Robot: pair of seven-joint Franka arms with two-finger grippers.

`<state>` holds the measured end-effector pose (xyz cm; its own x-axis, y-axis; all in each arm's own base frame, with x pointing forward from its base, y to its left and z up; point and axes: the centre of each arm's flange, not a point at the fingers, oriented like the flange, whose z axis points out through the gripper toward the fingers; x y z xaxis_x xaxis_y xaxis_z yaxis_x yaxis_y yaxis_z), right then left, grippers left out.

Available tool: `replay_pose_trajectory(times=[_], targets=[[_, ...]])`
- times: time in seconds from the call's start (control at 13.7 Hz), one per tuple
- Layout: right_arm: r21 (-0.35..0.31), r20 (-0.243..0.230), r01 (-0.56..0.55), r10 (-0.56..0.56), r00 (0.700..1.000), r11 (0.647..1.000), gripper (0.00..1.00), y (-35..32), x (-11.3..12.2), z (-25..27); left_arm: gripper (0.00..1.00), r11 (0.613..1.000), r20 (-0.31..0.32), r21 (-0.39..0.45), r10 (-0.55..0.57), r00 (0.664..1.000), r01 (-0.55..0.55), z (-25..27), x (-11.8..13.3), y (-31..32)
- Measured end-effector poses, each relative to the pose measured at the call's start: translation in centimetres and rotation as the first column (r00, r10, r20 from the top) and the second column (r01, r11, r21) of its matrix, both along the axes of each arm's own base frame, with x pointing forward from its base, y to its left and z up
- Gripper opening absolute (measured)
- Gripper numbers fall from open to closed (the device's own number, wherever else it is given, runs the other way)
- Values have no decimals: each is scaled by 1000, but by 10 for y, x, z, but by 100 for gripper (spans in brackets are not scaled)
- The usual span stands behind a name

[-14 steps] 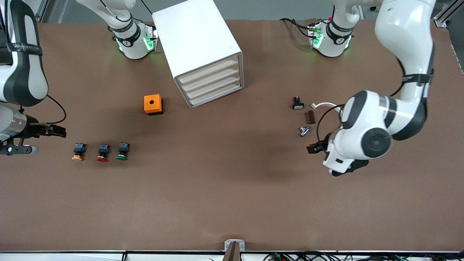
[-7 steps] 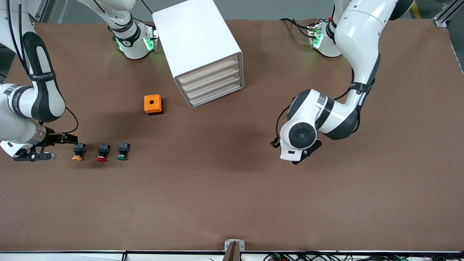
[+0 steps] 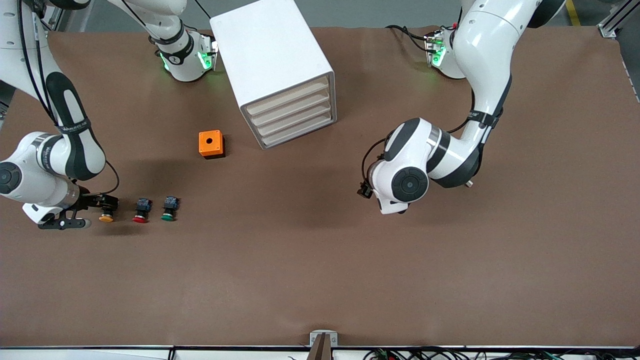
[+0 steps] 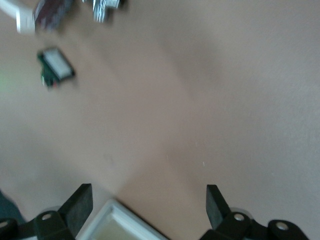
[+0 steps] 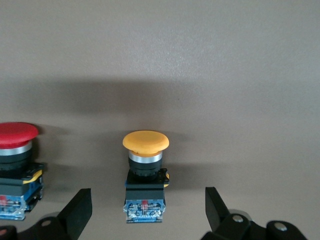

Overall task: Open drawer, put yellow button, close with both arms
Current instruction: 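Reach the right gripper to the yellow button while the left gripper approaches the cabinet, then grasp the yellow button with the right gripper while the left gripper grips the drawer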

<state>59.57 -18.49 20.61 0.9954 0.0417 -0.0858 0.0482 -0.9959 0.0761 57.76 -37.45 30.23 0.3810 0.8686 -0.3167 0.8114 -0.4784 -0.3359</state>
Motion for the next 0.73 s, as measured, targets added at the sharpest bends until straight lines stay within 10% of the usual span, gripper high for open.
replay_pose_trajectory(times=[0.36,0.73], targets=[[15,-25,12,-11,1000,1000,100,1,-4,-18,100,932,-201,49,362,911,-359,12,-22,-38],[27,-30,32,-31,999,999,100,-2,-6,-26,100,793,-417,162,595,687,-588,22,-39,-71]])
